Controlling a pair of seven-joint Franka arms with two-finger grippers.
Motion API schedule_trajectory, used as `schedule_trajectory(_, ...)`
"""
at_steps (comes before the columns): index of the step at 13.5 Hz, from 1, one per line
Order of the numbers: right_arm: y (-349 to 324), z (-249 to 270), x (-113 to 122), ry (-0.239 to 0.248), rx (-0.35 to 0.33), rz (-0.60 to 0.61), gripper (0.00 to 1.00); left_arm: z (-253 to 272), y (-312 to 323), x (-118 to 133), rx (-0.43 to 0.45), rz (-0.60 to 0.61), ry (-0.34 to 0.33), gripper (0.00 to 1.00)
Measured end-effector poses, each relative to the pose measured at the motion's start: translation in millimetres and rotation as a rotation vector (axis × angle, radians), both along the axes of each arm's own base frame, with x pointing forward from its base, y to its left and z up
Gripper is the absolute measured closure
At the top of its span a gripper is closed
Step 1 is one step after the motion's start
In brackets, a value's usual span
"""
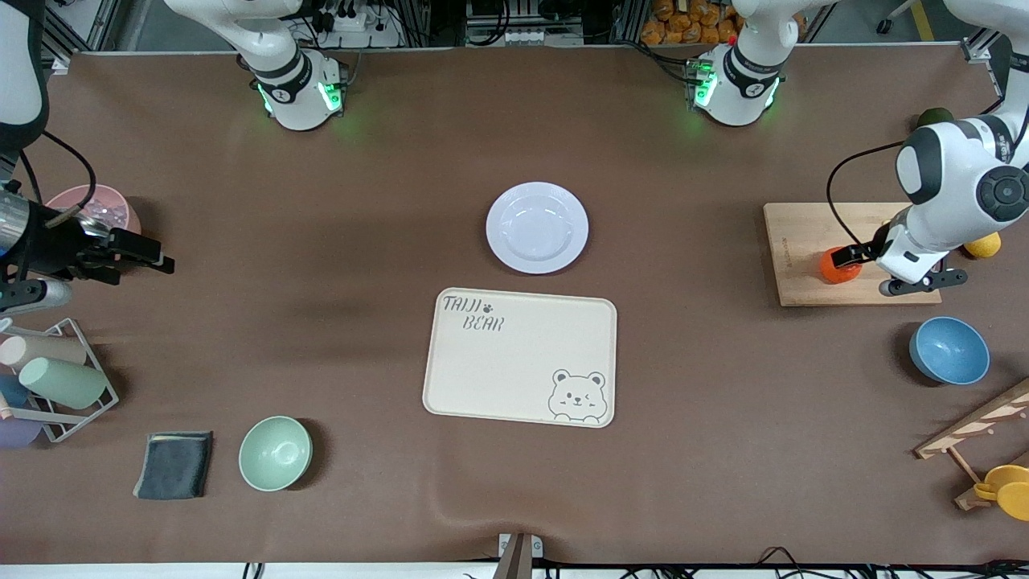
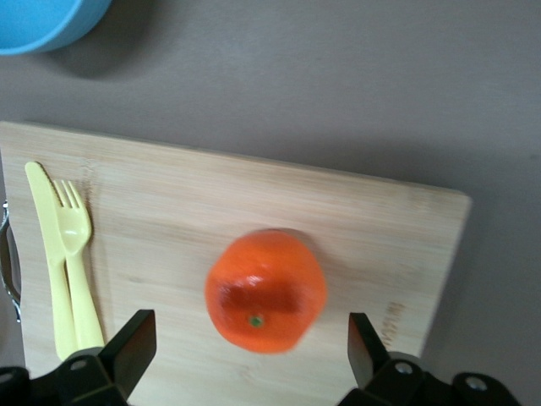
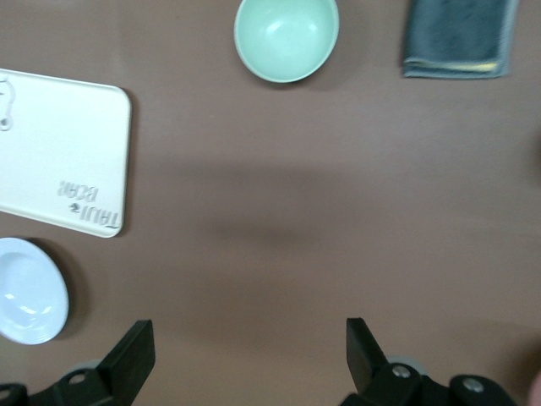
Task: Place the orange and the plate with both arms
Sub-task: 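Reach the left gripper down to the orange on the cutting board, then grasp the orange with the left gripper and lift it toward the plate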
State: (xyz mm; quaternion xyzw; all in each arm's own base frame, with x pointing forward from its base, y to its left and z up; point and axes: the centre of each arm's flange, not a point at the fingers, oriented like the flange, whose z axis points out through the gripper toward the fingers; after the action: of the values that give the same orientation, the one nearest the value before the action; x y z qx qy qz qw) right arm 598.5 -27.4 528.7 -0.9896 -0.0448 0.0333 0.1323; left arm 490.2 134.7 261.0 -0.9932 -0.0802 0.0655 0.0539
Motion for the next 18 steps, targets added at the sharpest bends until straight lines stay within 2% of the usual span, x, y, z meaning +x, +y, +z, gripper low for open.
schedule_trajectory(3, 6.2, -26.9, -4.6, 0.055, 0.063, -0.013, 0.00, -13.4, 2.6, -2.1, -0.005, 0.004, 0.020, 0.00)
schedule_trajectory(9, 15.5, -35.3, -11.0, 0.112, 0.095, 0.004, 0.00, -22.4, -0.4, -2.9, -0.011, -0.002, 0.036, 0.00)
schedule_trajectory(11, 29.2, -48.1, -10.2, 0.137, 0.146, 0.005, 0.00, -30.2, -0.9, -3.6, -0.015, -0.002, 0.045, 0.00)
schedule_trajectory(13, 37.5, -75.2, -4.6, 0.182, 0.208, -0.011, 0.00, -38.2, -1.3, -3.4, -0.019, -0.004, 0.046, 0.00)
schedule_trajectory(18, 42.0, -102.4, 1.5, 0.225, 0.239, -0.023, 0.00, -52.0, -1.3, -3.6, -0.025, -0.004, 0.056, 0.00)
